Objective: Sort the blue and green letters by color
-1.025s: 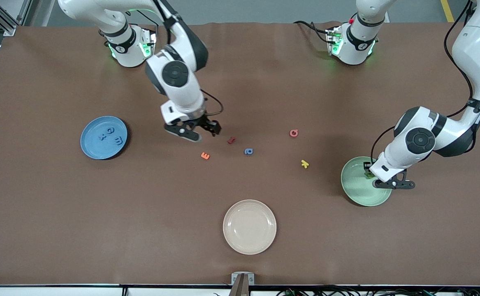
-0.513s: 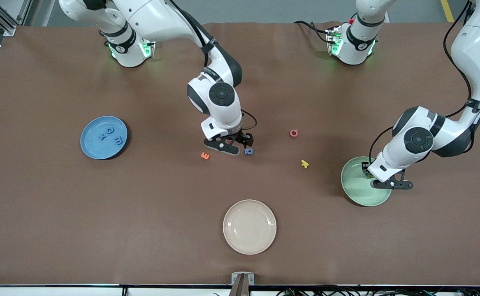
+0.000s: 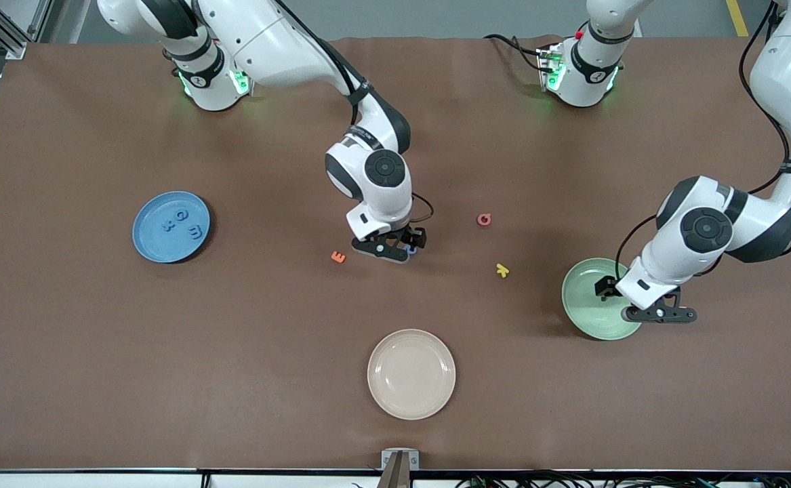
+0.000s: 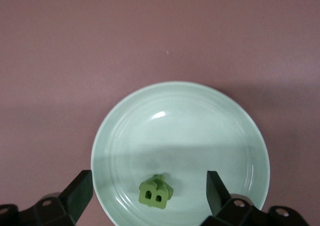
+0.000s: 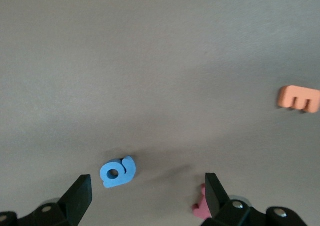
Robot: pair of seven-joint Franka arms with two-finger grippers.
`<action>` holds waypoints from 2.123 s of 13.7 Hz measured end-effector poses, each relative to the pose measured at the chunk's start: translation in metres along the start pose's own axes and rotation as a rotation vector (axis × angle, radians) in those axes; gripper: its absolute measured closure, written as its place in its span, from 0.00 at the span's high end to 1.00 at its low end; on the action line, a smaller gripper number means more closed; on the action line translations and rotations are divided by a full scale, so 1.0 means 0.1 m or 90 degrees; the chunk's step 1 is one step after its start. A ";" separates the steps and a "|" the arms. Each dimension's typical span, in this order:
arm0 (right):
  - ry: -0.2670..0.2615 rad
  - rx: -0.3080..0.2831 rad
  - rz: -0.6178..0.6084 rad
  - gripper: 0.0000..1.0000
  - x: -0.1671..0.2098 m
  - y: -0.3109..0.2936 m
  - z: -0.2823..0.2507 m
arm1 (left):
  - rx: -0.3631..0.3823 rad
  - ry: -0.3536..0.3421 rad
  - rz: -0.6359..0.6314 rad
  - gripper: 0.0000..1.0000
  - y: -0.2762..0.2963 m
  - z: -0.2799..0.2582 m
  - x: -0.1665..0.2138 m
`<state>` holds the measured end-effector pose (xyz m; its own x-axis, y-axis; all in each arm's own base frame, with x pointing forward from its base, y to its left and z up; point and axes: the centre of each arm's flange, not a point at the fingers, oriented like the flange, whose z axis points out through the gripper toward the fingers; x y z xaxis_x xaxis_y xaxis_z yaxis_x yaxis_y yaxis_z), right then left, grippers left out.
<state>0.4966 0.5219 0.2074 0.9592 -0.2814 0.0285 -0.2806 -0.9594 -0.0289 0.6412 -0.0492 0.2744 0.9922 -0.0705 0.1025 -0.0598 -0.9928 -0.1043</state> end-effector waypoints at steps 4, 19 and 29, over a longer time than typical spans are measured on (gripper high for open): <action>0.004 -0.002 -0.012 1.00 -0.05 -0.12 0.18 | -0.001 -0.015 -0.068 1.00 -0.26 -0.48 0.29; 0.006 0.001 -0.024 0.97 -0.20 -0.21 0.37 | 0.037 -0.007 -0.113 1.00 -0.11 -2.82 0.34; 0.009 0.004 -0.029 0.80 -0.25 -0.26 0.34 | 0.013 -0.027 -0.099 1.00 0.14 -3.06 0.19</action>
<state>0.4813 0.5549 0.1735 0.9702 -0.2382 0.0433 -0.2369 -0.9710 -0.0331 0.6262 -0.0946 0.5771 0.9931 0.0884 0.0775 0.0967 -0.9891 -0.1113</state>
